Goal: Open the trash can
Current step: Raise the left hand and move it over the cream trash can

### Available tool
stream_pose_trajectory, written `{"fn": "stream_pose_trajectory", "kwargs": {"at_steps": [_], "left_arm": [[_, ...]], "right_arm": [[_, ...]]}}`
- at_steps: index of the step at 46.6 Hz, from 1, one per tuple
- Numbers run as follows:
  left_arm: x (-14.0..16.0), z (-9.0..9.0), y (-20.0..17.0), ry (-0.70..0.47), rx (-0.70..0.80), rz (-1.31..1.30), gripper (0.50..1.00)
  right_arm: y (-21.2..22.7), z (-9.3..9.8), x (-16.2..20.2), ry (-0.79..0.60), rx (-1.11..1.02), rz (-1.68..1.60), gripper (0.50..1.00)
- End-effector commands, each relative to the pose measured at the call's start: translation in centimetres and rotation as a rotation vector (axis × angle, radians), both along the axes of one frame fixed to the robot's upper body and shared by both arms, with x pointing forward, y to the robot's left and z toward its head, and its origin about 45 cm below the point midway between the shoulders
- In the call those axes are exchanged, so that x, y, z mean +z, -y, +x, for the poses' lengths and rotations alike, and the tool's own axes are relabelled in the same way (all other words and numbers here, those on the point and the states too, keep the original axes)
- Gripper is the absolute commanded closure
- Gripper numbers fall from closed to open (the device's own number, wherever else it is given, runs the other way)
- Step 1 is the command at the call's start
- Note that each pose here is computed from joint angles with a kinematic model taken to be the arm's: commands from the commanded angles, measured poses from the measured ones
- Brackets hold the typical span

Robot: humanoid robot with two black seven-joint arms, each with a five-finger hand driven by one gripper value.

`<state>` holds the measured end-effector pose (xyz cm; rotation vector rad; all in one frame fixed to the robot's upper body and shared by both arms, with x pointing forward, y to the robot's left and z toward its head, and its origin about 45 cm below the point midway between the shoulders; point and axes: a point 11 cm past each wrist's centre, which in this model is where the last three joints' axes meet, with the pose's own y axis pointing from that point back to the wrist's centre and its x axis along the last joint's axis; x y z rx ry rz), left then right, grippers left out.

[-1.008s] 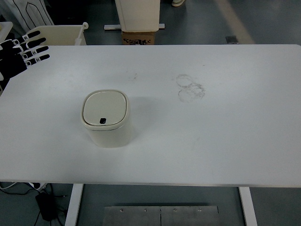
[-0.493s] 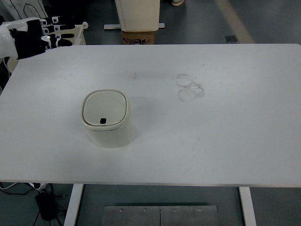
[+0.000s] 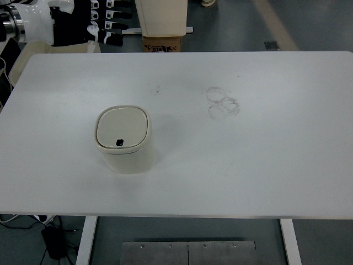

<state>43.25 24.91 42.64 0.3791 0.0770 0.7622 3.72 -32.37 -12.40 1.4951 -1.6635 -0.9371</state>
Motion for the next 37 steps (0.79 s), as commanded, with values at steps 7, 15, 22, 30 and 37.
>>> {"fn": "stream_pose_trajectory", "kwargs": {"at_steps": [7,15,22,30,37], "left_arm": [[0.5,-1.0,1.8,0.034,-0.125,0.095,0.5],[0.3,-1.9,2.5,0.052,-0.232,0.17,0.5],[-1.0,-3.0,3.2,0.051,-0.318,0.249,0.5],[-3.4,-4.3,2.8,0.006,-0.375,0.344,0.5],[-4.3,-4.4,2.1,0.0,-0.376,0.402,0.5]], "right_arm": [[0.0,0.0,0.0,0.0,0.0,0.001,0.509],[0.0,0.0,0.0,0.0,0.0,0.0,0.509],[0.0,0.0,0.0,0.0,0.0,0.0,0.509],[0.0,0.0,0.0,0.0,0.0,0.0,0.509],[0.0,0.0,0.0,0.0,0.0,0.0,0.509]]}}
